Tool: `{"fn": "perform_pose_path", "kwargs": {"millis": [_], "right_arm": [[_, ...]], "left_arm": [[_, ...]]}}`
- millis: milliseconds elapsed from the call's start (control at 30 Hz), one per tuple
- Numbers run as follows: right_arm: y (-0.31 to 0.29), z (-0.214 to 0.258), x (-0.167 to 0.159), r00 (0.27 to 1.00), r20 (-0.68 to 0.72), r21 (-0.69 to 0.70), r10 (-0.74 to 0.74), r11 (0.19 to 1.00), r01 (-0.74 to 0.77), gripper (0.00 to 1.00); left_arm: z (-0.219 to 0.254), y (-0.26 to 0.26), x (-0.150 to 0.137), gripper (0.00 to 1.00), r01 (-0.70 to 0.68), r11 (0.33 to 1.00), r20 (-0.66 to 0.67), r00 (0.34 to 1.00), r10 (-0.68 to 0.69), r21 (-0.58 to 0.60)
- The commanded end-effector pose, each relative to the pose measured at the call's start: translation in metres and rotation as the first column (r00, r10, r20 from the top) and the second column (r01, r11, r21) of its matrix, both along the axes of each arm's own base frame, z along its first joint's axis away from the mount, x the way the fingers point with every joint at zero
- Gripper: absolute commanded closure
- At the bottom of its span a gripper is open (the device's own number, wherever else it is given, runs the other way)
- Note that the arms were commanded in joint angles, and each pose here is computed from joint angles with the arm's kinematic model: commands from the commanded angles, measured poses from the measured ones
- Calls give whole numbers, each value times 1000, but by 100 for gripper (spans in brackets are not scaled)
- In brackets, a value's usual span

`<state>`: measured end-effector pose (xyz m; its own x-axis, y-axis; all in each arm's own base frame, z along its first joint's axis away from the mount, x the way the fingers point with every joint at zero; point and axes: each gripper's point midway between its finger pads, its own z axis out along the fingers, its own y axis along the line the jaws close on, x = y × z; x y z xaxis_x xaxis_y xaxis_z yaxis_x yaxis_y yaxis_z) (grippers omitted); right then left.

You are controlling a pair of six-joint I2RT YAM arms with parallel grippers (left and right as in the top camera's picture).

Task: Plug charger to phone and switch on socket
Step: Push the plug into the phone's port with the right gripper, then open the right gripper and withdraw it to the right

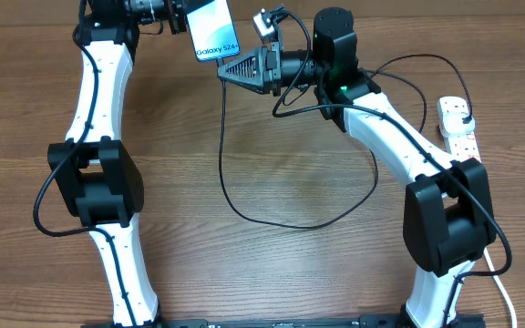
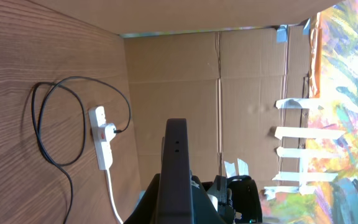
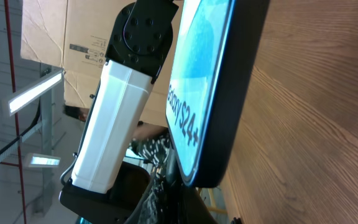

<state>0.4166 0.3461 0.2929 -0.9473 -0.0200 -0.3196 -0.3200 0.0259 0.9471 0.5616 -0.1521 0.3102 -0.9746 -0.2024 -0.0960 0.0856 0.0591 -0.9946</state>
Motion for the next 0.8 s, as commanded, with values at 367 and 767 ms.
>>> {"fn": "perform_pose_path", "kwargs": {"millis": [367, 767], "right_arm": [[-5, 12, 27, 988, 54, 17, -144, 990, 143, 92], [-4, 6, 11, 996, 70, 1, -55, 998, 55, 0]], "left_arm": [[16, -28, -29, 96, 162, 987, 77, 984, -161, -12], [15, -11, -20, 96, 112, 994, 78, 991, -111, -8]]}}
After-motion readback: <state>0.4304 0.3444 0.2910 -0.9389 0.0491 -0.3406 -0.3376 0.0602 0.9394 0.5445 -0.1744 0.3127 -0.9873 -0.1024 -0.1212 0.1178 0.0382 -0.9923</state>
